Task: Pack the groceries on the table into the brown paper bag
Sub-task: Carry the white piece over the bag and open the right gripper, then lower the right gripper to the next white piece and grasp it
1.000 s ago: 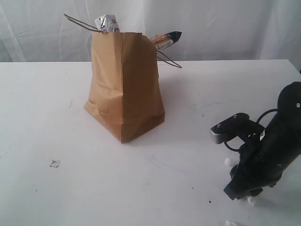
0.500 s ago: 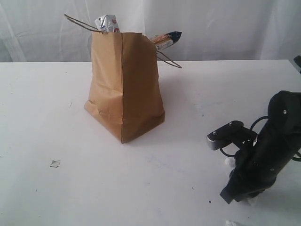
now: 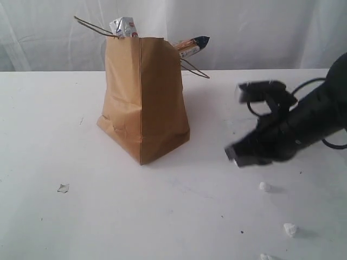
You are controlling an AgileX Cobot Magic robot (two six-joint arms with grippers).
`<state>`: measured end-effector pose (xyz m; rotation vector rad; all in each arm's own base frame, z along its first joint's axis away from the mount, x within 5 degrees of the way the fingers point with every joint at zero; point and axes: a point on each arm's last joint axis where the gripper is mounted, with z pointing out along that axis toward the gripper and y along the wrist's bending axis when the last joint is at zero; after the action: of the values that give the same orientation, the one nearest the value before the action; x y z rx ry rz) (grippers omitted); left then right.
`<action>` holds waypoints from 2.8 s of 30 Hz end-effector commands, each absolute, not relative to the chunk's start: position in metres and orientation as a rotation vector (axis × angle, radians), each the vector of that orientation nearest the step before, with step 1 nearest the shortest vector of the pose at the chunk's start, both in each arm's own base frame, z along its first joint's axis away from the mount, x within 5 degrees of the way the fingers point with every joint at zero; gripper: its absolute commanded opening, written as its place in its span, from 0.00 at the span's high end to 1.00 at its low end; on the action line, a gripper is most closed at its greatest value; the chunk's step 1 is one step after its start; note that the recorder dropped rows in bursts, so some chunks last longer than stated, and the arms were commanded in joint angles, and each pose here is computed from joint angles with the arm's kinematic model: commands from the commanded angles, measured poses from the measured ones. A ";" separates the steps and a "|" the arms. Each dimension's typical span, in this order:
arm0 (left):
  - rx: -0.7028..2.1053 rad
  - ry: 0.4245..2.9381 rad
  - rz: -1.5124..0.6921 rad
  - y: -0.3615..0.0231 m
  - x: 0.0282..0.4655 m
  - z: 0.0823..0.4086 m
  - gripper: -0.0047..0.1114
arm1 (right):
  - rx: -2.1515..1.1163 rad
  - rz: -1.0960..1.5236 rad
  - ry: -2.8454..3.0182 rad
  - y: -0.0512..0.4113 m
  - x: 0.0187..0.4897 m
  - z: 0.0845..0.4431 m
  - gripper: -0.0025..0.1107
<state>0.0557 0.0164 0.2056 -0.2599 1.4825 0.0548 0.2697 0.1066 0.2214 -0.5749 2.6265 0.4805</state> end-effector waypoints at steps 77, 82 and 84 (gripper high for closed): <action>-0.237 1.483 0.063 0.016 0.056 0.205 0.96 | -0.574 -0.082 2.918 0.085 0.333 0.266 0.98; -0.237 1.483 0.063 0.016 0.056 0.205 0.96 | -0.648 -0.079 3.059 0.092 0.309 0.232 0.98; -0.237 1.483 0.063 0.016 0.056 0.205 0.96 | -0.662 -0.065 3.088 0.093 0.301 0.219 0.98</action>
<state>0.0558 0.0162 0.2056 -0.2586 1.4828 0.0536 0.3128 0.0917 0.2320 -0.6507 3.0452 -0.0786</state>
